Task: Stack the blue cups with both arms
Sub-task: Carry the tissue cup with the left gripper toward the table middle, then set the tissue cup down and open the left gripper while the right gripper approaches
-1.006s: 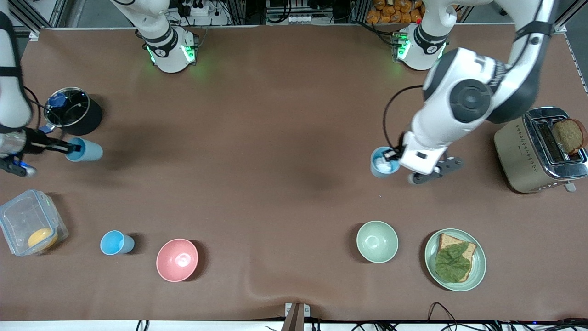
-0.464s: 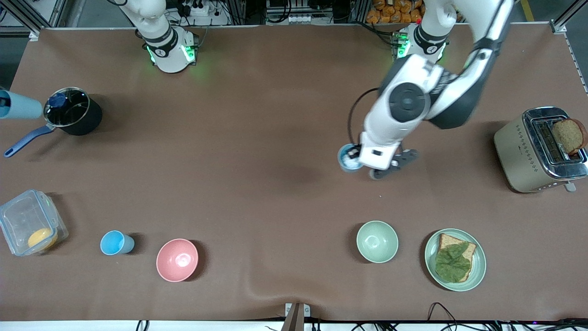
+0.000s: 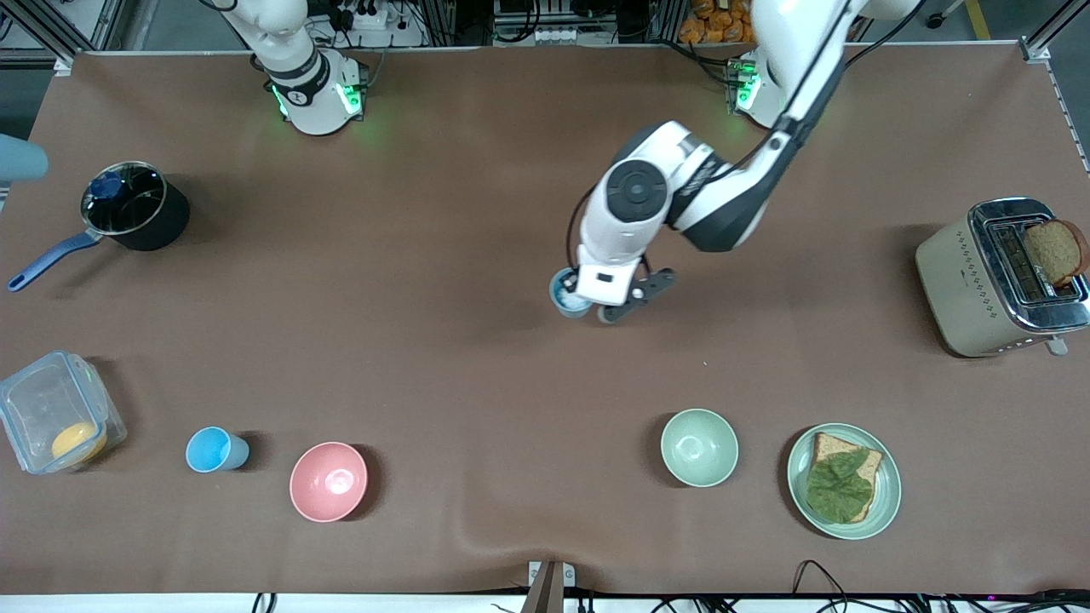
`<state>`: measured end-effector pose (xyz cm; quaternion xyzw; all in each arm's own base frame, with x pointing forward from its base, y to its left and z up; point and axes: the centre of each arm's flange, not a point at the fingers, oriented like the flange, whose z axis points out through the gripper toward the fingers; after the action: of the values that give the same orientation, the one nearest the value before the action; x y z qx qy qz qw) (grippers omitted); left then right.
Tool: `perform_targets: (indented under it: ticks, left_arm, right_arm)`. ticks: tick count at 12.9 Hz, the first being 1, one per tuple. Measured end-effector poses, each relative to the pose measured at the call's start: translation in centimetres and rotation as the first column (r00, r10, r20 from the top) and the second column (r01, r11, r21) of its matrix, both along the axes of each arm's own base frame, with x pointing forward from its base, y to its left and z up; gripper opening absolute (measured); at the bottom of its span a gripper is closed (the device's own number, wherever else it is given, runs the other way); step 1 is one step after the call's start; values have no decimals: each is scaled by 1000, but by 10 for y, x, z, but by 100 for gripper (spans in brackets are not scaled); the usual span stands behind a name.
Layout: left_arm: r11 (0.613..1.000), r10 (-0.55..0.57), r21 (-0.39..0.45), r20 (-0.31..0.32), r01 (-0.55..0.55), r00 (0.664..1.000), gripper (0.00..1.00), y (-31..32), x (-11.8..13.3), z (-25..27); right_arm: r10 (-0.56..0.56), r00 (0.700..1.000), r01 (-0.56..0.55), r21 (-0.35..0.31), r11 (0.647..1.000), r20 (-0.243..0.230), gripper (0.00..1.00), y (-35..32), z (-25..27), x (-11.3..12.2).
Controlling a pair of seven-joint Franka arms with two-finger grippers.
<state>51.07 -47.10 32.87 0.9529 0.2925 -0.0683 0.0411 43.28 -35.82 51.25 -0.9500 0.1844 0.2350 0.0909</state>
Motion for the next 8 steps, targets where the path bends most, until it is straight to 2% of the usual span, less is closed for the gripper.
perform_targets:
  ticks: [1,3,4,6,8]
  left_arm:
    - [1000,22,-18,5,-21,1000,2,-13,0,-11]
    - [997,48,-56,19,-47,999,2,-34,-3,-36]
    - [997,46,-70,24,-44,999,2,-42,-7,-49]
    - [997,34,-68,32,-31,999,2,-55,-16,-73]
    - [999,32,-35,47,-30,998,2,-62,-24,-90]
  right_arm:
    - [33,999,-33,22,999,22,4,7,0,6]
    - [102,989,-108,51,993,107,4,41,4,40]
    - [159,976,-167,39,985,149,4,70,10,64]
    - [294,930,-297,-18,955,221,4,144,21,112]
    - [344,898,-344,-49,938,275,4,218,25,145]
